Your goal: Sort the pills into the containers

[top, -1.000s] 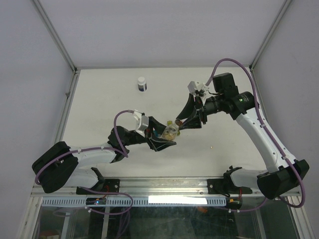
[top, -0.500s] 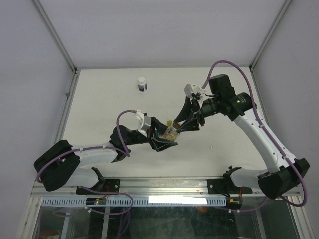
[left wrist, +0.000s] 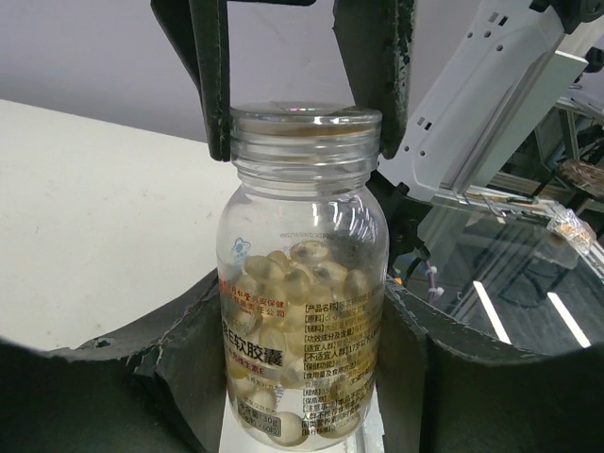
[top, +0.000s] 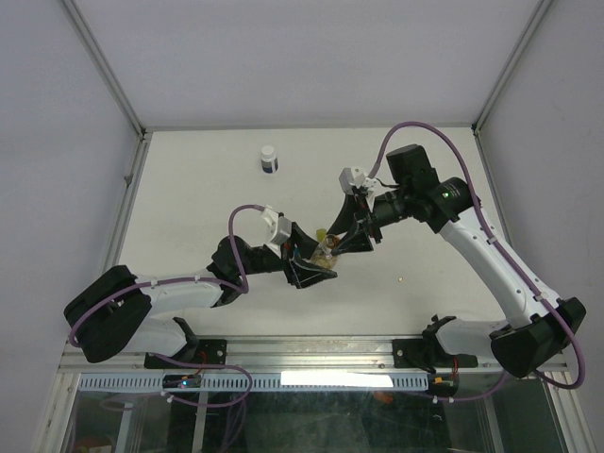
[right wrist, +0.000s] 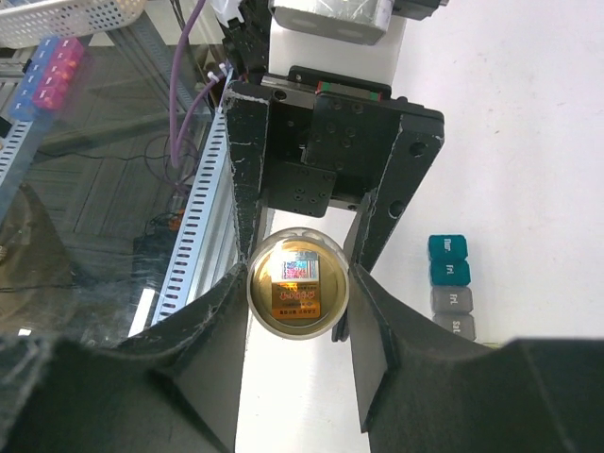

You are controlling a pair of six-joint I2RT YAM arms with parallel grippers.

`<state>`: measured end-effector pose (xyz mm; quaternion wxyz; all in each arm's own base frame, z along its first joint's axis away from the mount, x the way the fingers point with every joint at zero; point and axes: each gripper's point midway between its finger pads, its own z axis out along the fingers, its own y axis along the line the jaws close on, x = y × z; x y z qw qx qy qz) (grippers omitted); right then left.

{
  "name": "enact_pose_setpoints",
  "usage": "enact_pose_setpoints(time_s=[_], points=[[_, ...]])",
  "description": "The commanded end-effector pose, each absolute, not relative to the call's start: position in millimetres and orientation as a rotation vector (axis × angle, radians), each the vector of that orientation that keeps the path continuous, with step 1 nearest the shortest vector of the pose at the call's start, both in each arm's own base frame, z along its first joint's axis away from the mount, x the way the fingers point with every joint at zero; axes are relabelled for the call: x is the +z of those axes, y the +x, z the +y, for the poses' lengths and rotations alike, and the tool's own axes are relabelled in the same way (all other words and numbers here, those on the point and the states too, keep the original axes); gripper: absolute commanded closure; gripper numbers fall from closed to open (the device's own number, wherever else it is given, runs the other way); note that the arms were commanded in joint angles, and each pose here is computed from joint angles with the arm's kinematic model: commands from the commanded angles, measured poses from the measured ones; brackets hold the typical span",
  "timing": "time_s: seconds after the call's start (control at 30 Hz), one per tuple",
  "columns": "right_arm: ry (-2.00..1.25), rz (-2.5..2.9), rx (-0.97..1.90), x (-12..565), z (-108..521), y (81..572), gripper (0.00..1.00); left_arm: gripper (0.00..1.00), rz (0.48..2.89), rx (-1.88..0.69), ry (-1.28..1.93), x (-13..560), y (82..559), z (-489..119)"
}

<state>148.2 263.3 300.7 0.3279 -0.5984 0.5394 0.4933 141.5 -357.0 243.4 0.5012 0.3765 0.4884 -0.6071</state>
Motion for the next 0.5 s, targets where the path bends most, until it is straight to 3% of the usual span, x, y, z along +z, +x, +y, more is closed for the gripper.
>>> enact_pose_setpoints(time_s=[0.0,0.2,0.47], points=[[-1.628,1.385,1.24,297.7,264.9,143.3,0.76,1.0,1.053,-1.511,0.883,288.9,136.6,-358.9],[-1.66,1.403,1.249,293.8,263.2,137.4,0.76,1.0,1.008,-1.538,0.934,298.5,127.6,-357.6],[-1.577,1.526,1.273,285.9,265.4,142.2,0.76,1.0,0.873,-1.384,0.863,321.2,139.4,-344.5]])
